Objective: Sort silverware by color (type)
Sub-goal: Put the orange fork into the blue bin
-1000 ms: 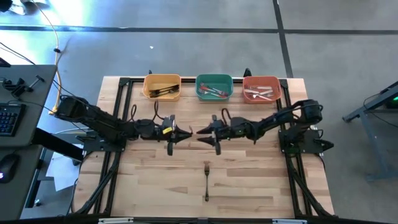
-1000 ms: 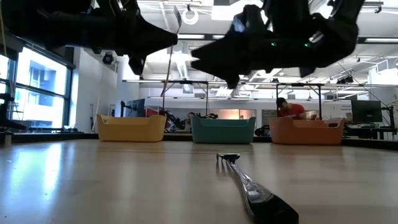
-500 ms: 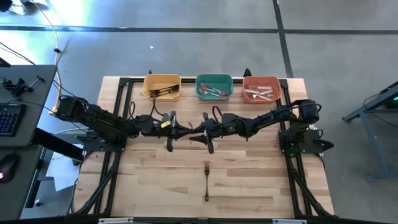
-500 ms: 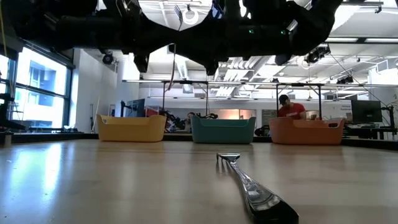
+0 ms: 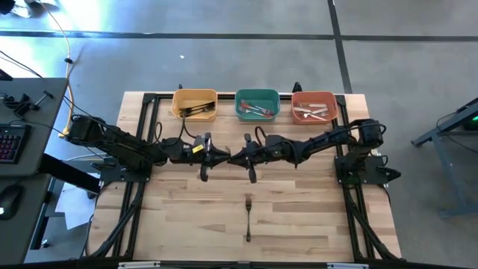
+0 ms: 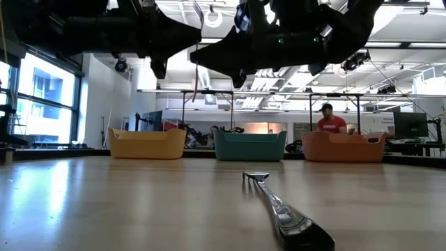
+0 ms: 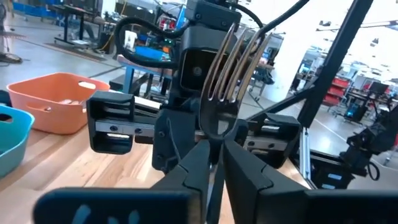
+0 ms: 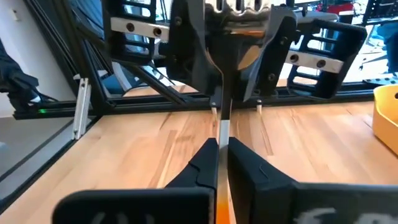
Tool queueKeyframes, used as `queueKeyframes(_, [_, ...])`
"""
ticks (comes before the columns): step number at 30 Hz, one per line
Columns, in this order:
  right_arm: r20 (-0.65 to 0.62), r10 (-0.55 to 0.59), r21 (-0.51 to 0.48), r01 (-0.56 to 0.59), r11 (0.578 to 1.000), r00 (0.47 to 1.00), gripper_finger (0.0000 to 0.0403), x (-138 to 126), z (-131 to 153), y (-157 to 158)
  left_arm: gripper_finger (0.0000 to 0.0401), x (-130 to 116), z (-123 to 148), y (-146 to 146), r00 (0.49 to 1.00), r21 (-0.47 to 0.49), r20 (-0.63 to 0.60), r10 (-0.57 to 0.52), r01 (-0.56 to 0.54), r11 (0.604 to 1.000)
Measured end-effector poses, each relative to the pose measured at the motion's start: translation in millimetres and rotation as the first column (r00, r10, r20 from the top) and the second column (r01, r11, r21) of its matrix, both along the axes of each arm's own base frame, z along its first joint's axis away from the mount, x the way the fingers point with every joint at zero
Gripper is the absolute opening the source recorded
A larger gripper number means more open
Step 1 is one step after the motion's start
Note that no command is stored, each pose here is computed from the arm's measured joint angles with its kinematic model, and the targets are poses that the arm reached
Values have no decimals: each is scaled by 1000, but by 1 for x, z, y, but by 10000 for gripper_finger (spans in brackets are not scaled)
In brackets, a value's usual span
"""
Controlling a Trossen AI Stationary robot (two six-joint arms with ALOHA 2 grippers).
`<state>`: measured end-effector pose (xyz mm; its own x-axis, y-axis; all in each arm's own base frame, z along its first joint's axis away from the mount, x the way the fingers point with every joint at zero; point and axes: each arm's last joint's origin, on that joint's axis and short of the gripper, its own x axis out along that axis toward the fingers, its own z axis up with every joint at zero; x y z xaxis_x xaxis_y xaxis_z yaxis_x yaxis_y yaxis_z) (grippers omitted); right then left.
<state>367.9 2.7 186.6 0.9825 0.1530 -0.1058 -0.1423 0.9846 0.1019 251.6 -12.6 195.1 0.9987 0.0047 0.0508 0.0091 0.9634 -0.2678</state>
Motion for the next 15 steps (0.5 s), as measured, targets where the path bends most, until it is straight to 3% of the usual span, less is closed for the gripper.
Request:
queueKeyframes(8, [-37,-43,-9,43,999,998,1,-4,4,-20,81,0,-1,4,1000,29,-8,28,-28,999])
queueKeyframes(15, [-116,-117,-29,115,993,986,0,-15,11,-49,82,0,-6,20,992,40,-69,101,-98,994])
